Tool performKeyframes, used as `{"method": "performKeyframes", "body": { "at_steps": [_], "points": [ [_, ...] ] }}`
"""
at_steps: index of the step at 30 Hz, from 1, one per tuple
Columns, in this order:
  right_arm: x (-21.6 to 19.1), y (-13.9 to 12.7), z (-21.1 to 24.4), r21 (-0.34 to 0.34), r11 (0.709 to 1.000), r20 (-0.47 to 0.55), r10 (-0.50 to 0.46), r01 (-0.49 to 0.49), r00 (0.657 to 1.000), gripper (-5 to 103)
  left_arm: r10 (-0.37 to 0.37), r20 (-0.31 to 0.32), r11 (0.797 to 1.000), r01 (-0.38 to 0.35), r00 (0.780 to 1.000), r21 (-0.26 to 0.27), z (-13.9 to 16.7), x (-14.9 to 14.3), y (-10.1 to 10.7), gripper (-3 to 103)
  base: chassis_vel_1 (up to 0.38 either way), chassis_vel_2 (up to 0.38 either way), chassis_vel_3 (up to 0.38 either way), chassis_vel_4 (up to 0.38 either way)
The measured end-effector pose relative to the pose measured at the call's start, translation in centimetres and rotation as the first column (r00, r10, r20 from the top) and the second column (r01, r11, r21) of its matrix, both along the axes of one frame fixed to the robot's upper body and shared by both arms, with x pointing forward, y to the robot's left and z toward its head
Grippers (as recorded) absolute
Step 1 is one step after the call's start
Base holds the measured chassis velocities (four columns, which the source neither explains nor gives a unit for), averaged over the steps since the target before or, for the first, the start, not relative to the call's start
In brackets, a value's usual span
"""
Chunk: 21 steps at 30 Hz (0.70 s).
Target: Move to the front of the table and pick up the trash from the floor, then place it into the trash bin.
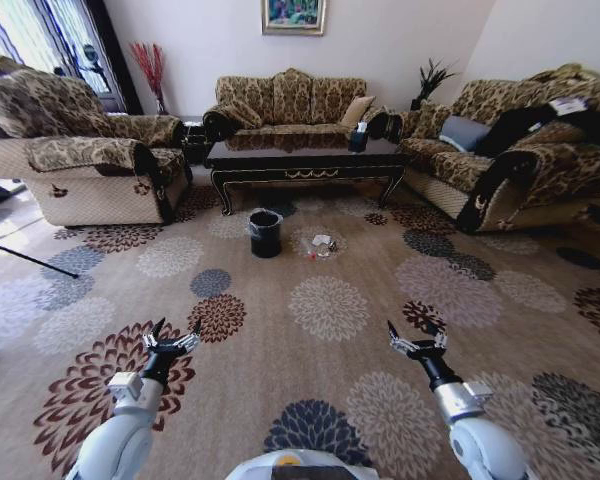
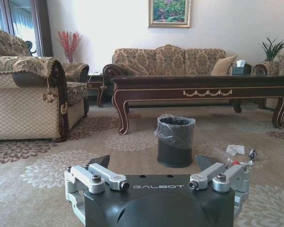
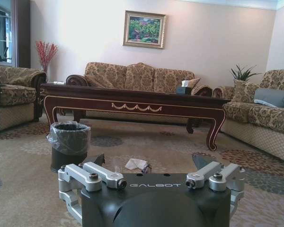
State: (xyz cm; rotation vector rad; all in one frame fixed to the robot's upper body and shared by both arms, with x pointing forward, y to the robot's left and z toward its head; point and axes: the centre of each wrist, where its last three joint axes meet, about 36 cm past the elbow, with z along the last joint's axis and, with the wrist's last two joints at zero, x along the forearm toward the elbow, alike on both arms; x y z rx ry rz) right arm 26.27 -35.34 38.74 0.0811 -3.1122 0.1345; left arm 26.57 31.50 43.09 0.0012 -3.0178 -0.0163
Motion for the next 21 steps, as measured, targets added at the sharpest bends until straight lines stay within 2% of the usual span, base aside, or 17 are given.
{"method": "performKeyframes", "body": {
  "at_steps": [21],
  "points": [
    [-0.47,0.21,-0.58,0.004,1.0,0.009,-0.011,0.011,1.0,100,0.002,-0.006,1.0,-0.002,1.0,-0.016,-0.46,0.26,-0.24,100,0.0,0.0,0.0,0.0]
  ]
}}
